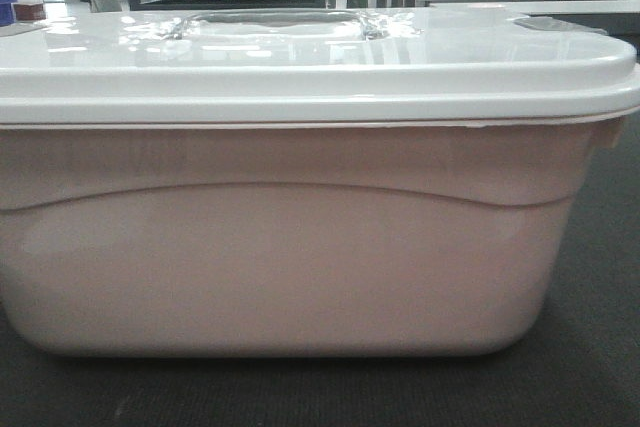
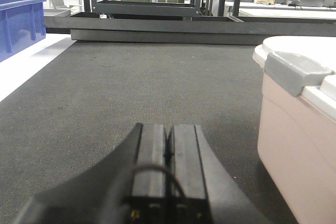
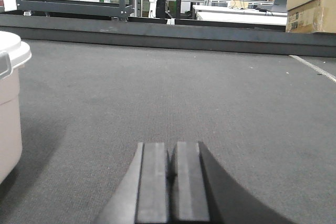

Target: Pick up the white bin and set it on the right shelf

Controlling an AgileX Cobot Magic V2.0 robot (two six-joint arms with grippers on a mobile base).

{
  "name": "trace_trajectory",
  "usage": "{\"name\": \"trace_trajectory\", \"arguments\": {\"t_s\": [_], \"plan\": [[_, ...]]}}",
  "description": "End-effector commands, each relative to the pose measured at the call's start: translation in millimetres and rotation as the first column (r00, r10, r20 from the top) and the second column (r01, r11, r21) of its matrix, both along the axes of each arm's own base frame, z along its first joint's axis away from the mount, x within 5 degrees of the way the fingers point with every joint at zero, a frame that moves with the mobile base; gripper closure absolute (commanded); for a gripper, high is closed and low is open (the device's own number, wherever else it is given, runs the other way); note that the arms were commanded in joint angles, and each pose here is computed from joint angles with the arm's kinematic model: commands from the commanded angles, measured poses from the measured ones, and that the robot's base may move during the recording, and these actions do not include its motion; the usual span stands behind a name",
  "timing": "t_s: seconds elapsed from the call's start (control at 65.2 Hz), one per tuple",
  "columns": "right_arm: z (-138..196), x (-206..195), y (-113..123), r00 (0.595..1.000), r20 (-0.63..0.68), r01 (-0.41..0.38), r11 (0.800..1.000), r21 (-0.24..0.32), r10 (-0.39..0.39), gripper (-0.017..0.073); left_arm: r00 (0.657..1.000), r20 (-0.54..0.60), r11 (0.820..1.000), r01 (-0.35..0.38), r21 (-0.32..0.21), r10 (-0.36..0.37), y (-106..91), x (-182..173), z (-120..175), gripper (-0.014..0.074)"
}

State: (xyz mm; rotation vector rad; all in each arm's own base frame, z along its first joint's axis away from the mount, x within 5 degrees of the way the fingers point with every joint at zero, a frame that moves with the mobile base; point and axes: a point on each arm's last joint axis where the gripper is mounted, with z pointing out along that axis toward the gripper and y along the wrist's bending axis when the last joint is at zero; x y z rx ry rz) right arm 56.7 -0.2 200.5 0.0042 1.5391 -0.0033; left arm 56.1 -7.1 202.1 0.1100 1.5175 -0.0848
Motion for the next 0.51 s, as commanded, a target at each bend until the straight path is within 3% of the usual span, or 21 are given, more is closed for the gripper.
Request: {"name": "trace_trajectory", "arguments": {"t_s": [0.0,0.491], "plan": [[9.3,-2.1,-0.5,0.994,0.105,0.009,1.000,-0.012,-0.008,0.0504,0.996,0.092,1.000,-0.001,-0.013,0.002,0.4,-1.5,8.2,0.0712],[9.3,-2.1,-0.5,0.994,0.105,0.009,1.000,-0.012,-0.008,0.0504,0.996,0.092,1.000,-0.001,-0.013,0.002,0.4,-1.5,8.2,0.0712]]}}
